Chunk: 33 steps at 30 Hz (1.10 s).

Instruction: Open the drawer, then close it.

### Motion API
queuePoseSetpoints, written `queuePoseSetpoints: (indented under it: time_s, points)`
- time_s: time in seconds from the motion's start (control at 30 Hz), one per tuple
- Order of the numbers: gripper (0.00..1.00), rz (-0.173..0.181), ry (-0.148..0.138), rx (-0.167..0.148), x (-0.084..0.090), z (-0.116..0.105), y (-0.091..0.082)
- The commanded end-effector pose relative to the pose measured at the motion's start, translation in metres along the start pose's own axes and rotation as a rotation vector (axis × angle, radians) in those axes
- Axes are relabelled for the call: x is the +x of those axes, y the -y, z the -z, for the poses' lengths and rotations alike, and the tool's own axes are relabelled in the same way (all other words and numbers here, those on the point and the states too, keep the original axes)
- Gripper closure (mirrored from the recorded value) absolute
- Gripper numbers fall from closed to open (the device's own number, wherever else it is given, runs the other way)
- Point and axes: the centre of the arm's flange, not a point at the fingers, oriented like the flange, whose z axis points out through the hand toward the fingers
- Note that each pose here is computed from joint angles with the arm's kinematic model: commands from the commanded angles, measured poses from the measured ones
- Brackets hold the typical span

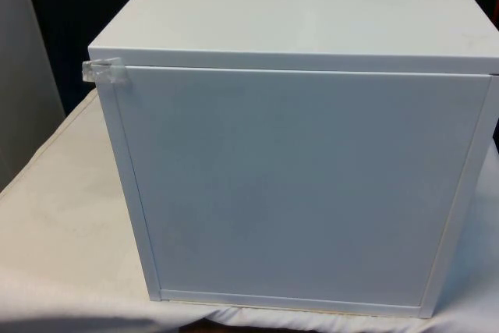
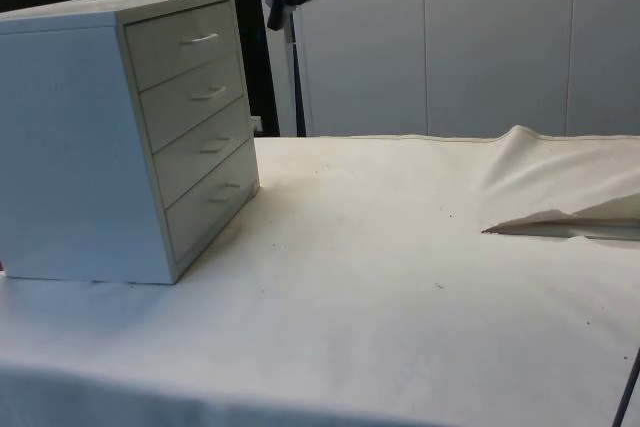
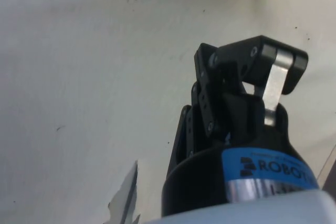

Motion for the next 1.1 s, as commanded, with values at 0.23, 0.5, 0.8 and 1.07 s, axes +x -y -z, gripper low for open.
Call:
queuePoseSetpoints:
  time_s: [0.23,0.5,0.8,1.07]
  points:
    - [1.0,0.014,-0.025,0.012,0.006,0.01,0.022]
    - [1.0,0.031,-0.044,0.015,0.011,0.019,0.041]
    - [1.0,0.035,-0.042,0.015,0.015,0.019,0.04]
    - [1.0,0.033,-0.041,0.016,0.014,0.019,0.04]
